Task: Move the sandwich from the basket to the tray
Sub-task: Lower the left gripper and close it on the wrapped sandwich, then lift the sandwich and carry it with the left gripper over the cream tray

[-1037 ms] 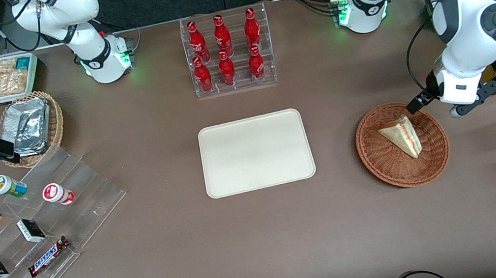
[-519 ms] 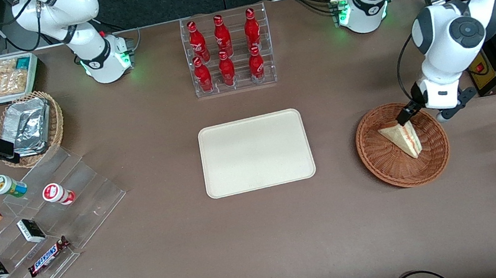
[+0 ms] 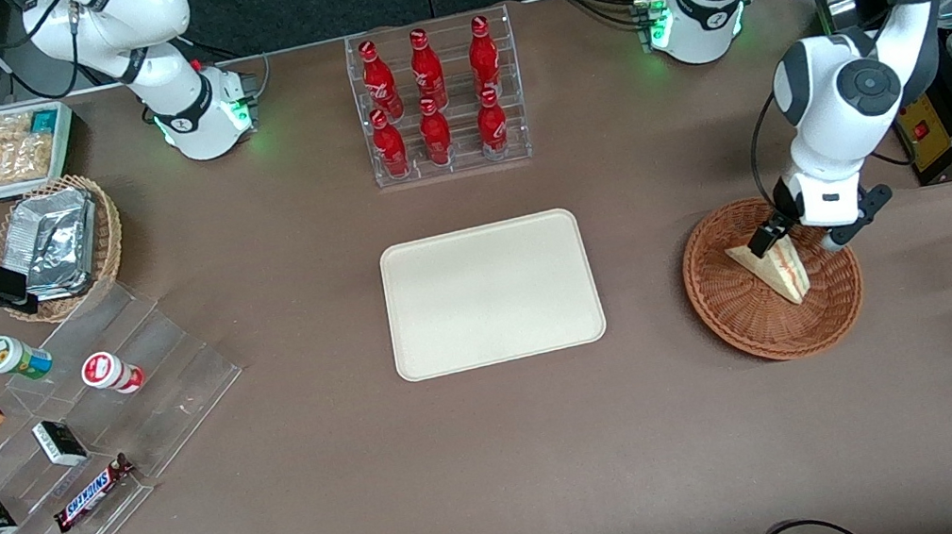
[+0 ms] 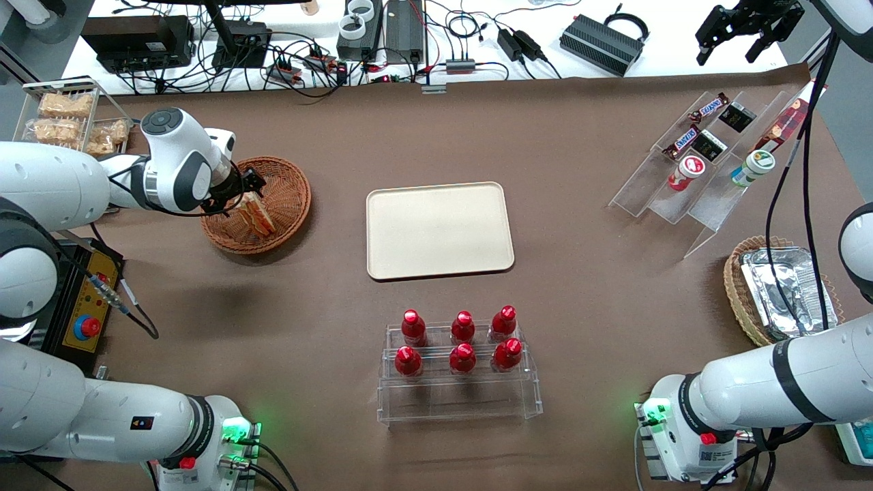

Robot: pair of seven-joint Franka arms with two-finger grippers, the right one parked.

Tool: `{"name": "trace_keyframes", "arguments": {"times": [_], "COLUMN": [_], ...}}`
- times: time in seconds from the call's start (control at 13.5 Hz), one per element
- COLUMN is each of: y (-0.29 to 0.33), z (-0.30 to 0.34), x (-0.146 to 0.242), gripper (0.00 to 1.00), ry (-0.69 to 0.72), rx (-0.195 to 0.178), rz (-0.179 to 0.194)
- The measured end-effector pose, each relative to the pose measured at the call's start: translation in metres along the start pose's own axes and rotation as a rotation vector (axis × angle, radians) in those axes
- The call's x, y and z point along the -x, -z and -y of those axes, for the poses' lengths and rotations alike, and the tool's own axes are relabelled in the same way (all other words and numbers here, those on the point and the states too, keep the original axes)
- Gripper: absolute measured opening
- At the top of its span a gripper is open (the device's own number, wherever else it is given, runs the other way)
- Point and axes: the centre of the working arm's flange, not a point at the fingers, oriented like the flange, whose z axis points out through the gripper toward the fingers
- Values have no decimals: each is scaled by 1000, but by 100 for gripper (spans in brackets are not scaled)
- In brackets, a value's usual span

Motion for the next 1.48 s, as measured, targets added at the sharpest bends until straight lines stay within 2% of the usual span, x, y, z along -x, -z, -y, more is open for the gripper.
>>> {"name": "trace_keyframes", "arguments": {"times": [0.22, 0.52, 0.67, 0.96, 1.11, 1.33, 1.48], "y": [-13, -16, -9, 13, 44, 116, 163], "z": [1, 0, -6, -21, -27, -46, -83], "x": [2, 1, -4, -4, -12, -19, -3], "gripper": [96, 50, 33, 18, 15, 15, 15], "ry": [3, 15, 24, 6, 7, -25, -94], "rx": [-10, -12, 0, -18, -41, -125, -149], "rz": [12, 14, 0, 21, 43, 130, 152]}}
